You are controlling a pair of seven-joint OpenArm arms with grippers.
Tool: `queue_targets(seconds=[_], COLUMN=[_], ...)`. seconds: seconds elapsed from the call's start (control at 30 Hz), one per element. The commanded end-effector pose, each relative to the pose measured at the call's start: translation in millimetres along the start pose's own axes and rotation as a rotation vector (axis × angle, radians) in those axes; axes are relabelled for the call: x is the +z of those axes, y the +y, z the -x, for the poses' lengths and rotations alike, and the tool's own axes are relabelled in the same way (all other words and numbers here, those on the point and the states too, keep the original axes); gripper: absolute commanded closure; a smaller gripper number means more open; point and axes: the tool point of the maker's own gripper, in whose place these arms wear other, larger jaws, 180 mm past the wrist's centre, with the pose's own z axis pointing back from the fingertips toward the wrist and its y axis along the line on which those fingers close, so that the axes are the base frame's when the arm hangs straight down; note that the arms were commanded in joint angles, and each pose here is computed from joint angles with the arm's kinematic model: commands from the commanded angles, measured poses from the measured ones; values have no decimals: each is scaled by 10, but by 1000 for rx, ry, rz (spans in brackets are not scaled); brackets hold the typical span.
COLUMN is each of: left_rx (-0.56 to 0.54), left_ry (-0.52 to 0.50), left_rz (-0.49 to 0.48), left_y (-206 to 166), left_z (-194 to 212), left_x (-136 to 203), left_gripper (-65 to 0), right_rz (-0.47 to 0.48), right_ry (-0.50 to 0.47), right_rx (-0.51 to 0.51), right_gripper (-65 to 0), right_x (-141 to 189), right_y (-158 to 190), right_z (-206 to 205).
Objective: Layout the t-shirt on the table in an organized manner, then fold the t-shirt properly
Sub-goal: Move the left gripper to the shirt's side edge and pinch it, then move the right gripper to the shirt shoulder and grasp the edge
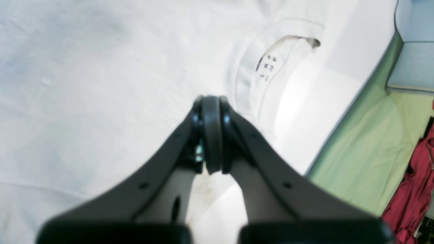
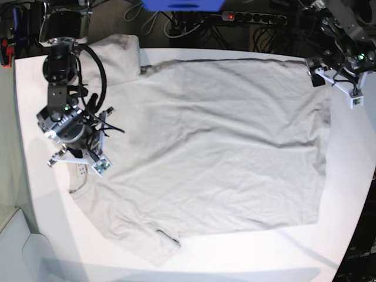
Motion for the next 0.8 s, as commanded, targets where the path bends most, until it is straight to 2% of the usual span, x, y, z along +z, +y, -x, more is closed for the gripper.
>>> queue_targets(seconds=[0.0, 0.2, 0.37, 0.77], left_rx=[1, 16, 29, 38], left_ry=[-30, -43, -9, -2], left_rz=[-15, 12, 37, 51], left_y=[62, 37, -4, -43], left_z=[-125, -139, -40, -11], left_x=[20, -138, -253, -280], left_gripper=[-598, -598, -598, -585], right_rz=[22, 25, 27, 28], right_ry=[-28, -26, -26, -33], right_rx=[9, 12, 13, 10], right_gripper=[0, 0, 0, 0], right_x=[45, 46, 48, 50], right_y=[-84, -96, -105, -112], right_z=[-77, -67, -69, -100])
